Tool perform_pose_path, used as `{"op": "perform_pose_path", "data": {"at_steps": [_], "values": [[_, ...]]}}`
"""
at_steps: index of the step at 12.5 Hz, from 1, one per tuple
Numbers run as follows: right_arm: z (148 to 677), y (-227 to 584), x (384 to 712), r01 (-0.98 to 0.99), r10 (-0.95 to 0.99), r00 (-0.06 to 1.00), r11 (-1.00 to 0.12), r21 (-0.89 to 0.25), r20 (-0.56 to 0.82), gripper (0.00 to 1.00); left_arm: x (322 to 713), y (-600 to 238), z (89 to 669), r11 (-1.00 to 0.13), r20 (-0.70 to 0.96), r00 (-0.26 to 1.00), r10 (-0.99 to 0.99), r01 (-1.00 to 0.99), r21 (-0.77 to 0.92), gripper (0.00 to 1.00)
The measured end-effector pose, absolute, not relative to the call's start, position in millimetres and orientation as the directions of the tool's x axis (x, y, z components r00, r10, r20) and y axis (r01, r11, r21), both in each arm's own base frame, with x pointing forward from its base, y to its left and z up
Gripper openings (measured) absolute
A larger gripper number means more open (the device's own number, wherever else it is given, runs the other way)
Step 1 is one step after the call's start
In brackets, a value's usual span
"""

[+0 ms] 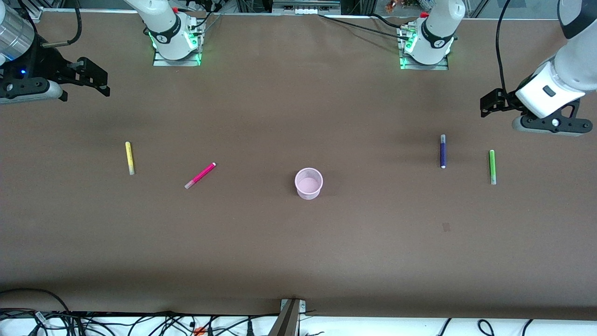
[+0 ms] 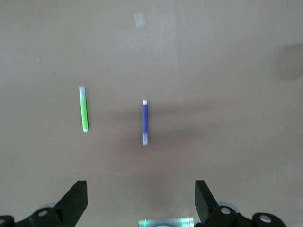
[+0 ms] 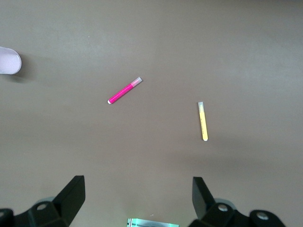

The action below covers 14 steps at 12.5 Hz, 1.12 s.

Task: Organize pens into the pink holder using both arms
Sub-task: 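Reach the left gripper down over the purple marker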

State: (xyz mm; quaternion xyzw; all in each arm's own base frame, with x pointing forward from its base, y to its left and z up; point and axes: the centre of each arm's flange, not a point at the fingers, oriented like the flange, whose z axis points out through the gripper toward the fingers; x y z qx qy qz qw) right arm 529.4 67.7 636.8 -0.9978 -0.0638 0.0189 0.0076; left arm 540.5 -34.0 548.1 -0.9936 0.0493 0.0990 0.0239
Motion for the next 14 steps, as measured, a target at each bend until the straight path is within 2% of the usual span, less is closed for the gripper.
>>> {"op": "perform_pose_path", "data": {"at_steps": [3,6,12,14], "values": [[636.2,67.7,529.7,0.127,0.128,0.991,-0.992,-0.018,-0.038,1.0,555.3,-23.1,480.1,-0.995,-0.293,0.953,-0.078,-0.093,-0.035,1.0],[631.8,72.5,532.8,0.139,0.139,0.989,-0.99,-0.019,-0.039,1.0,563.6,-7.5,407.5,-0.993,-0.247,0.965,-0.089,-0.105,-0.053,1.0],[625.3,91.9,536.2,0.174,0.174,0.984,-0.985,-0.02,-0.037,1.0,519.6,-8.5,269.2,-0.973,-0.117,0.973,-0.199,-0.21,-0.095,1.0],[625.6,91.5,536.5,0.173,0.174,0.984,-0.985,-0.019,-0.034,1.0,519.2,-5.5,237.9,-0.972,-0.091,0.973,-0.212,-0.219,-0.08,1.0]]}}
